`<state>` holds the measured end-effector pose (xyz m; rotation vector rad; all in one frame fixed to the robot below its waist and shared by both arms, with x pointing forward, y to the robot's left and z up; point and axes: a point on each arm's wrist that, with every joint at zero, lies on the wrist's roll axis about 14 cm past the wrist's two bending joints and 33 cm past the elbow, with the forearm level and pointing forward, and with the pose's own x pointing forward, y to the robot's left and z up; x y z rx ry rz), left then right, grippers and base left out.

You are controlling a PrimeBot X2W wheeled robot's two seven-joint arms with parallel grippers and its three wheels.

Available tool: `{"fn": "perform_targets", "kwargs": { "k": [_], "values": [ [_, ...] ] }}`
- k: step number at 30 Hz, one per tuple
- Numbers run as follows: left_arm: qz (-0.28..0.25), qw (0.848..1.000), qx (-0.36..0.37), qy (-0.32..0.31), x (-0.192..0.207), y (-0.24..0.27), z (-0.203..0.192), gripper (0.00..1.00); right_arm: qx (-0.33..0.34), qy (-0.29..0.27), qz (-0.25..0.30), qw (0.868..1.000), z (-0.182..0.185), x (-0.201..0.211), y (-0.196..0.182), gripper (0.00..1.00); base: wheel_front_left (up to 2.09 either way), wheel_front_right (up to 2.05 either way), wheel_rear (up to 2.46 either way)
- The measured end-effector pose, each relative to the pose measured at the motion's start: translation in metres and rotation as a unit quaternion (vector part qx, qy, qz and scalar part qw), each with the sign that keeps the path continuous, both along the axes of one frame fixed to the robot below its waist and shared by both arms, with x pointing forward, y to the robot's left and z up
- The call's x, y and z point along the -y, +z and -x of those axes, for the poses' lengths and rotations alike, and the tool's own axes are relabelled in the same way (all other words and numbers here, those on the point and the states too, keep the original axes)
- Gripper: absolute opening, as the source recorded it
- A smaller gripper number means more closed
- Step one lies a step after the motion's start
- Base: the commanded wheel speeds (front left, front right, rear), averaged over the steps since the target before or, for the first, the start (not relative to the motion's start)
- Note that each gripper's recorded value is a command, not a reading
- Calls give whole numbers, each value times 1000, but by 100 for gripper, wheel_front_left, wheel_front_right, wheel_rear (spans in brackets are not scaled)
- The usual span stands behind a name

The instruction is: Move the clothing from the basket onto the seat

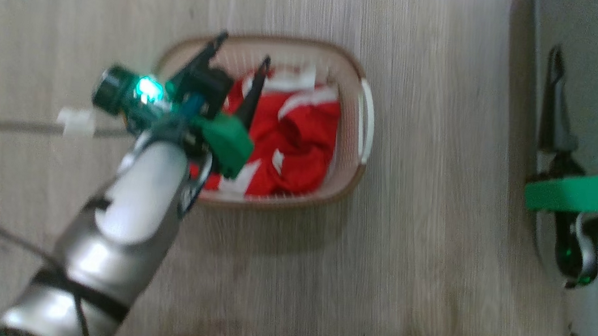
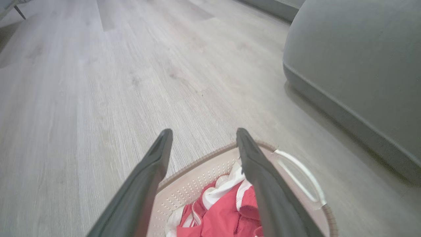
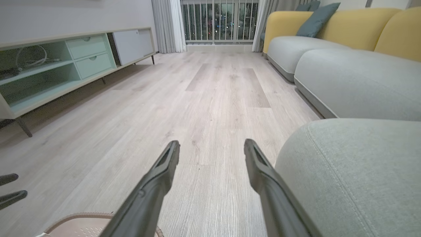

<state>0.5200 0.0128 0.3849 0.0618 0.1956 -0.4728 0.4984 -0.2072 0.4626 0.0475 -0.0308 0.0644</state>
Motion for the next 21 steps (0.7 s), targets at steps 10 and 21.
{"fn": "perform_targets", "kwargs": {
  "k": [10,21],
  "values": [
    [-83,981,-174,-30,26,-147,-23,100,-72,-16,-6,997,-25,9,-84,100,0,0,0],
    [-155,936,-313,-50,47,-270,-1,100,-141,-56,-5,988,-11,34,-149,100,0,0,0]
  ]
}}
